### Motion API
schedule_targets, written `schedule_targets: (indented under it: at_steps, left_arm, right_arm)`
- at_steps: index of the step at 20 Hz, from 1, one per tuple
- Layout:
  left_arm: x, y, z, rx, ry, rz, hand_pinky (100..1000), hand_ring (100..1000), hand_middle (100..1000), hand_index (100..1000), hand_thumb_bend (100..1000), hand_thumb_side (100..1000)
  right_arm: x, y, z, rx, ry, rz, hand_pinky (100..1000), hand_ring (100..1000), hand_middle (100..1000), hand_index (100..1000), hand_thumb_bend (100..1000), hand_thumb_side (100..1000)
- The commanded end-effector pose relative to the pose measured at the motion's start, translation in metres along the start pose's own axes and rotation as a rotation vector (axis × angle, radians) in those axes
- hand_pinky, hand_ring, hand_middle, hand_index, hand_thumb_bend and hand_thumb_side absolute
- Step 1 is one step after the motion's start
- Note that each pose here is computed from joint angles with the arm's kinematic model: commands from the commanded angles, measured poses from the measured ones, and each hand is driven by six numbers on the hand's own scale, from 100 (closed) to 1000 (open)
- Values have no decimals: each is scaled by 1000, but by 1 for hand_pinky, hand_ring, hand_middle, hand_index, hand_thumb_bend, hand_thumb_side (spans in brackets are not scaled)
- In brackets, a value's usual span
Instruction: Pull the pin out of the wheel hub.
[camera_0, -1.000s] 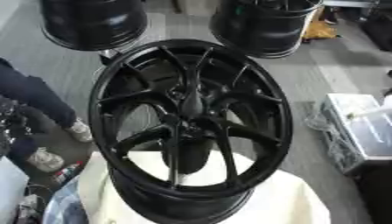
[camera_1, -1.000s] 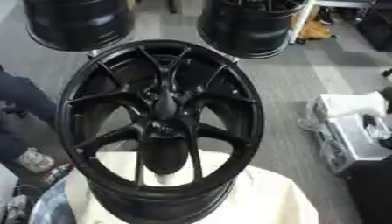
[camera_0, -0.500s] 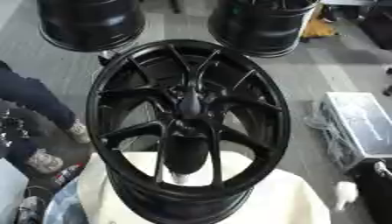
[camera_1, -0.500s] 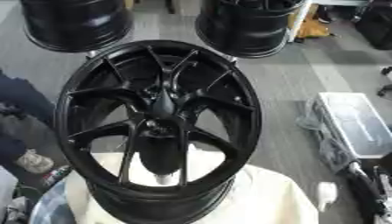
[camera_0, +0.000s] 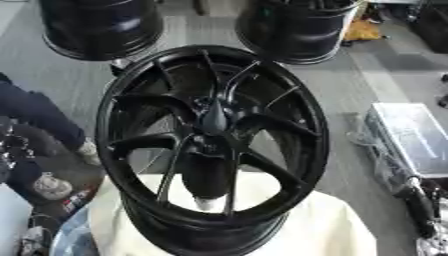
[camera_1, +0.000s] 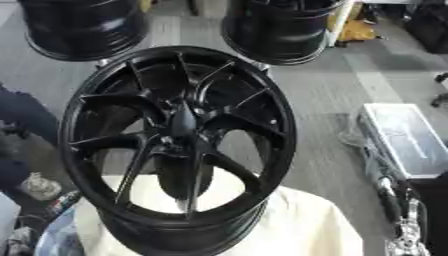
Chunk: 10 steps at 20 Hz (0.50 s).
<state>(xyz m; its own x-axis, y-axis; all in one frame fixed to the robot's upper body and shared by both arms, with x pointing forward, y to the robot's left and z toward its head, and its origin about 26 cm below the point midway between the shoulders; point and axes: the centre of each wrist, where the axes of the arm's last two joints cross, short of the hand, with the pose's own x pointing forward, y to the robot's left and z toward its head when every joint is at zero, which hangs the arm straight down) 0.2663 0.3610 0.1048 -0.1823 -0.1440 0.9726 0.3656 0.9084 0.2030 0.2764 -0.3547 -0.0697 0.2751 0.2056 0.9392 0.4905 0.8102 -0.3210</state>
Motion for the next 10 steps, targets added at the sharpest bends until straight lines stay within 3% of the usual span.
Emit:
schedule_targets:
  at_steps: [1, 10]
  left_arm:
    - [7, 2, 0, 0, -23, -23, 733, 595, 574, 668, 100, 901]
    - [5, 0, -2, -9, -34, -16, 735, 595, 575, 666, 100, 897]
  right_arm:
    - [21, 1, -2, 10, -89, -26, 774, 696, 719, 878, 100, 688]
    - [49, 11, 6, 78, -217, -150, 758, 658, 672, 858, 100, 686]
